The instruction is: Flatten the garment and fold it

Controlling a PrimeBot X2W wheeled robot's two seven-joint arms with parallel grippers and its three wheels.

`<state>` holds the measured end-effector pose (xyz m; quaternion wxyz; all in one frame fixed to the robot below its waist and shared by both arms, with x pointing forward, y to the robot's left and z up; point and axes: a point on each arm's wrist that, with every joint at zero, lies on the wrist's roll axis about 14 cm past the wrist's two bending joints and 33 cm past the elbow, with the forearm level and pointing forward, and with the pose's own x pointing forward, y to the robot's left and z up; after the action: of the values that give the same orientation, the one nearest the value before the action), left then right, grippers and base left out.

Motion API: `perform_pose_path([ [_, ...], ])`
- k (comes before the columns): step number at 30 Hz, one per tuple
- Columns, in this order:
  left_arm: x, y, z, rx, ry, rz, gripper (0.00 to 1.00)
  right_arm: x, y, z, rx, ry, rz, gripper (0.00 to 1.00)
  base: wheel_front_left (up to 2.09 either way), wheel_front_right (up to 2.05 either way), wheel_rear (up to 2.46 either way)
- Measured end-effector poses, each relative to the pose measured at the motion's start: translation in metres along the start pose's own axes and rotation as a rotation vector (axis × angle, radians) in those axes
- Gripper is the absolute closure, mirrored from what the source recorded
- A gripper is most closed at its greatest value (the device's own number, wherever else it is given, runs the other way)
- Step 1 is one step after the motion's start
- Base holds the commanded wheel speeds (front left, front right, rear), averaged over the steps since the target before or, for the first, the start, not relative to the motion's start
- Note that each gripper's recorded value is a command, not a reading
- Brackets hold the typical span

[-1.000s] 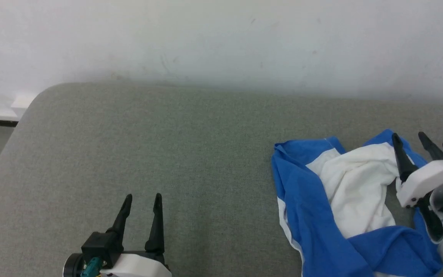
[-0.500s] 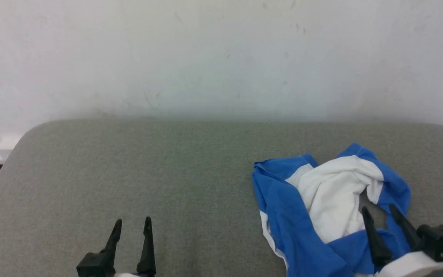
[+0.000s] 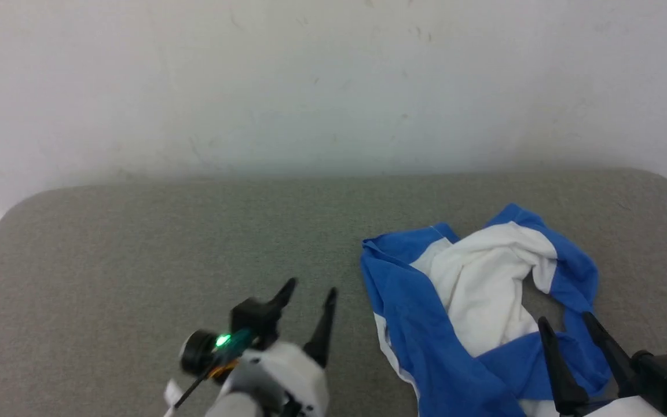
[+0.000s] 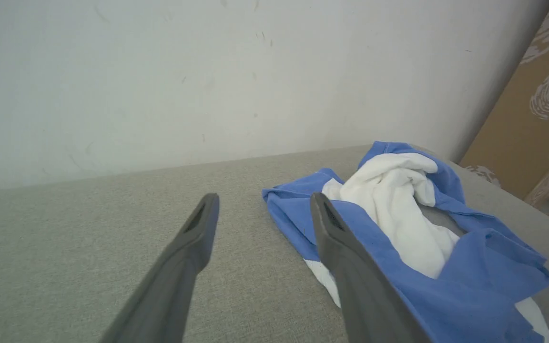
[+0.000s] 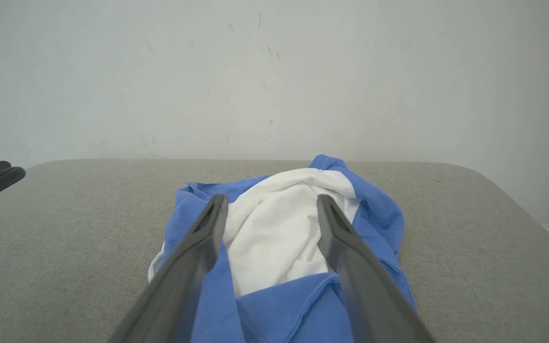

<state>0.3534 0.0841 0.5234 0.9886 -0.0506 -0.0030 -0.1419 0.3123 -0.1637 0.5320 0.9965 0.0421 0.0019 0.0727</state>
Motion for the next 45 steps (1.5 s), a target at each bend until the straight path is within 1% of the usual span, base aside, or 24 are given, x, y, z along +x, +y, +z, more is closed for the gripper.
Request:
perform_pose_path([
  [5, 0.036, -0.052, -0.013, 0.005, 0.125, -0.195, 0.00, -0.002, -0.006, -0.001, 0.009, 0.013, -0.029, 0.00, 0.00, 0.00, 0.00],
  [10, 0.046, -0.088, -0.058, 0.039, 0.355, -0.331, 0.00, -0.005, -0.016, -0.007, 0.018, 0.038, -0.068, 0.00, 0.00, 0.00, 0.00],
  [13, 0.039, -0.099, -0.093, 0.081, 0.525, -0.384, 0.00, -0.007, -0.022, -0.010, 0.026, 0.051, -0.092, 0.00, 0.00, 0.00, 0.00],
  [17, 0.021, -0.101, -0.136, 0.147, 0.742, -0.423, 0.00, -0.010, -0.029, -0.016, 0.040, 0.070, -0.121, 0.00, 0.00, 0.00, 0.00],
  [19, 0.015, -0.102, -0.147, 0.166, 0.813, -0.439, 0.00, -0.012, -0.032, -0.018, 0.049, 0.077, -0.134, 0.00, 0.00, 0.00, 0.00],
  [20, 0.014, -0.103, -0.150, 0.182, 0.840, -0.450, 0.25, -0.012, -0.033, -0.019, 0.052, 0.078, -0.139, 0.00, 0.00, 0.00, 0.00],
  [22, 0.011, -0.107, -0.153, 0.198, 0.886, -0.481, 0.82, -0.013, -0.035, -0.020, 0.055, 0.082, -0.146, 0.00, 0.00, 0.00, 0.00],
  [23, 0.010, -0.109, -0.153, 0.194, 0.900, -0.493, 1.00, -0.013, -0.035, -0.020, 0.057, 0.083, -0.148, 0.00, 0.00, 0.00, 0.00],
  [26, 0.009, -0.111, -0.153, 0.176, 0.896, -0.498, 1.00, -0.012, -0.036, -0.021, 0.066, 0.084, -0.148, 0.00, 0.00, 0.00, 0.00],
  [29, 0.014, -0.106, -0.145, 0.165, 0.835, -0.480, 1.00, -0.011, -0.034, -0.021, 0.074, 0.080, -0.142, 0.00, 0.00, 0.00, 0.00],
  [33, 0.024, -0.077, -0.122, 0.174, 0.709, -0.427, 1.00, -0.013, -0.036, -0.022, 0.083, 0.076, -0.145, 0.00, 0.00, 0.00, 0.00],
  [35, 0.020, -0.060, -0.113, 0.179, 0.663, -0.392, 1.00, -0.015, -0.036, -0.023, 0.085, 0.076, -0.144, 0.00, 0.00, 0.00, 0.00],
  [37, 0.007, -0.047, -0.110, 0.169, 0.647, -0.353, 1.00, -0.017, -0.034, -0.024, 0.094, 0.075, -0.138, 0.00, 0.00, 0.00, 0.00],
  [39, -0.015, -0.034, -0.112, 0.133, 0.655, -0.305, 1.00, -0.019, -0.031, -0.025, 0.100, 0.076, -0.129, 0.00, 0.00, 0.00, 0.00],
  [45, -0.103, -0.002, -0.125, -0.041, 0.758, -0.086, 1.00, -0.023, -0.028, -0.027, 0.104, 0.082, -0.114, 0.00, 0.00, 0.00, 0.00],
])
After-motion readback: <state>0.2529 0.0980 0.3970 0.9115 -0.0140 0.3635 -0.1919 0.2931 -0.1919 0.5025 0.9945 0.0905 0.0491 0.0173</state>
